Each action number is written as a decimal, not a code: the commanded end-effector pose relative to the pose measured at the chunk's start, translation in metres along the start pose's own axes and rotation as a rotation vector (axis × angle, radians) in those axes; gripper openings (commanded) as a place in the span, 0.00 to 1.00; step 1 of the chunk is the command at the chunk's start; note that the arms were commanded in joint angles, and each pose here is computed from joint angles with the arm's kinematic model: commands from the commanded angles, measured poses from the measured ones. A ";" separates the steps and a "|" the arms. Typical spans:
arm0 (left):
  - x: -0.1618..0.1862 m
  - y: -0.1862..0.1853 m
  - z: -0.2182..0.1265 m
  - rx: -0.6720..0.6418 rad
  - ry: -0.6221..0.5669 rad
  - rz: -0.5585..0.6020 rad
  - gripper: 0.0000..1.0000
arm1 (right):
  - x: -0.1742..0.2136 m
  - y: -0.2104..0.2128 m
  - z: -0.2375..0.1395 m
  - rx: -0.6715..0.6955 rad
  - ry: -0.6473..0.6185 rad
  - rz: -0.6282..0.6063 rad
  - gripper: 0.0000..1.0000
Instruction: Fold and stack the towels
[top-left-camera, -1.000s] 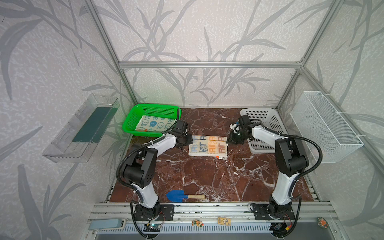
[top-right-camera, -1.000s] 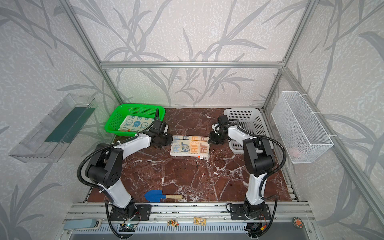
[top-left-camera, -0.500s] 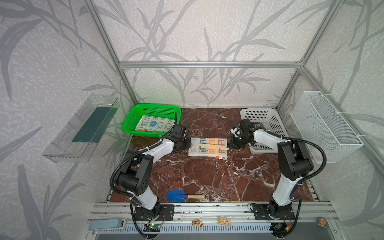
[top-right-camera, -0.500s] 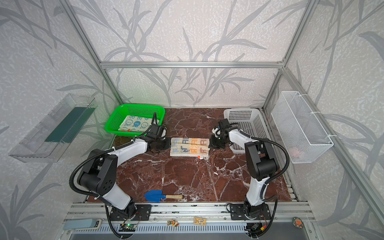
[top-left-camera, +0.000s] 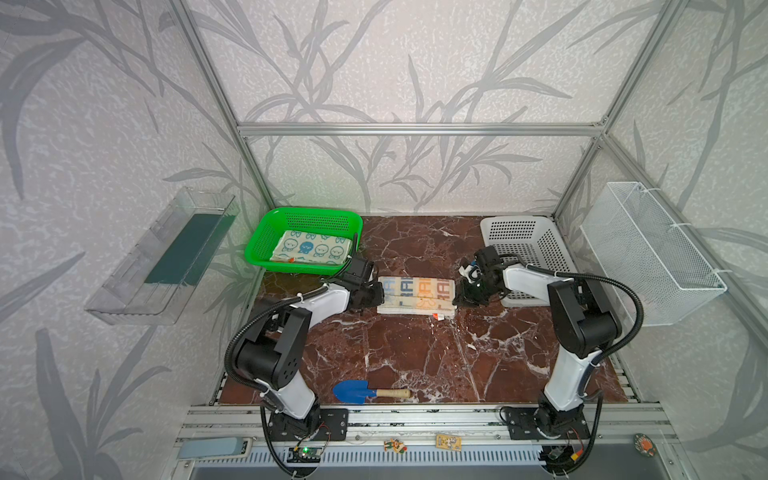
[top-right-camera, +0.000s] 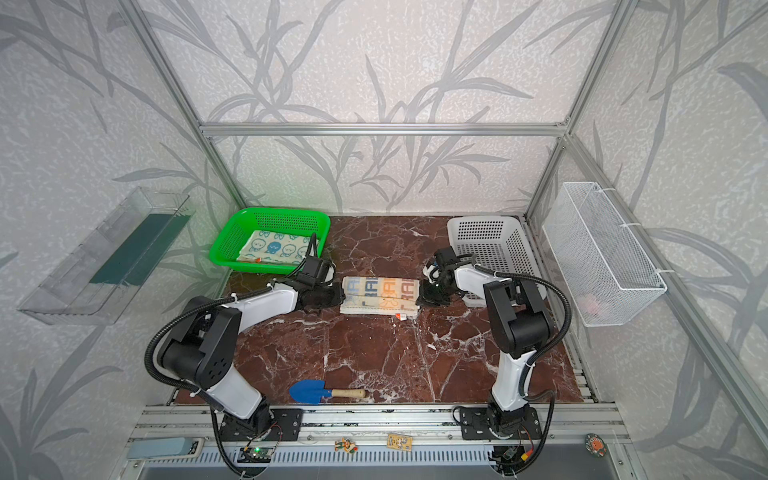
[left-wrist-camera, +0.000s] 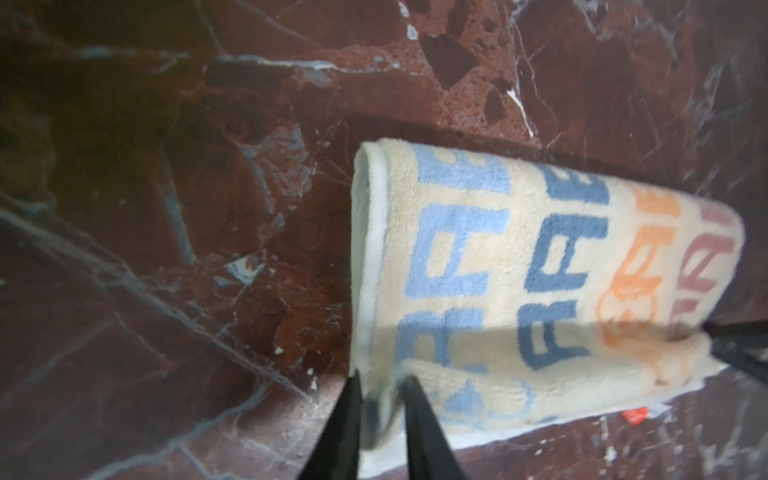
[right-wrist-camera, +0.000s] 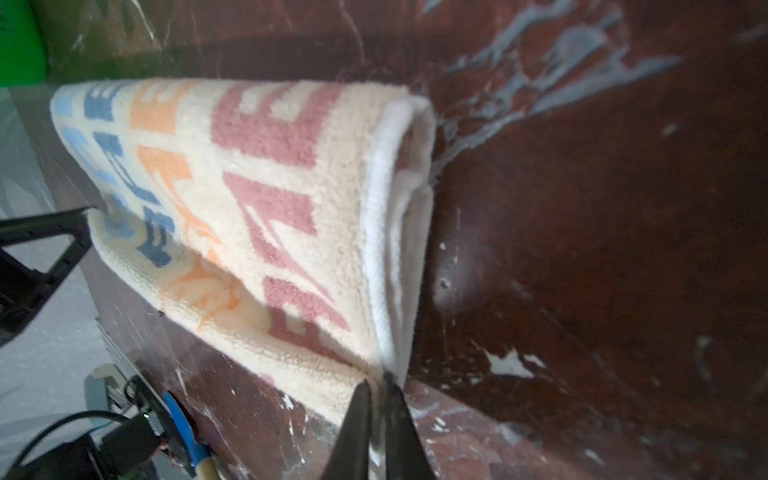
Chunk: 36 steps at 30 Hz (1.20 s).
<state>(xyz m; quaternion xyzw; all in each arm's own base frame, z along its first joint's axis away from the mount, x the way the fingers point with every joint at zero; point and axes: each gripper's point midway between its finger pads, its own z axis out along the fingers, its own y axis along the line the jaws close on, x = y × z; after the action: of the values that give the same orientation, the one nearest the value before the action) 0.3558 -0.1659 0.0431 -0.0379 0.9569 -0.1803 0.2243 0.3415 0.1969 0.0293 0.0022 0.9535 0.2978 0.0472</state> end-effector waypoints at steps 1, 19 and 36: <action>-0.006 -0.022 -0.012 0.048 -0.034 0.023 0.51 | -0.004 0.015 -0.007 -0.031 -0.007 -0.039 0.29; -0.046 -0.090 -0.059 0.302 -0.176 -0.122 0.99 | -0.006 0.116 -0.031 -0.318 -0.086 -0.102 0.98; 0.020 -0.057 0.008 0.294 -0.018 -0.248 0.99 | 0.029 0.064 0.023 -0.302 0.018 -0.005 0.99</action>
<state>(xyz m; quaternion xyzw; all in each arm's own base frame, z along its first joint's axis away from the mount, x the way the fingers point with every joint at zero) 0.3432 -0.2244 0.0541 -0.1203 0.9088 -0.3388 0.2116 0.3182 0.2663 0.0578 -0.0119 0.8986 0.4357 0.0504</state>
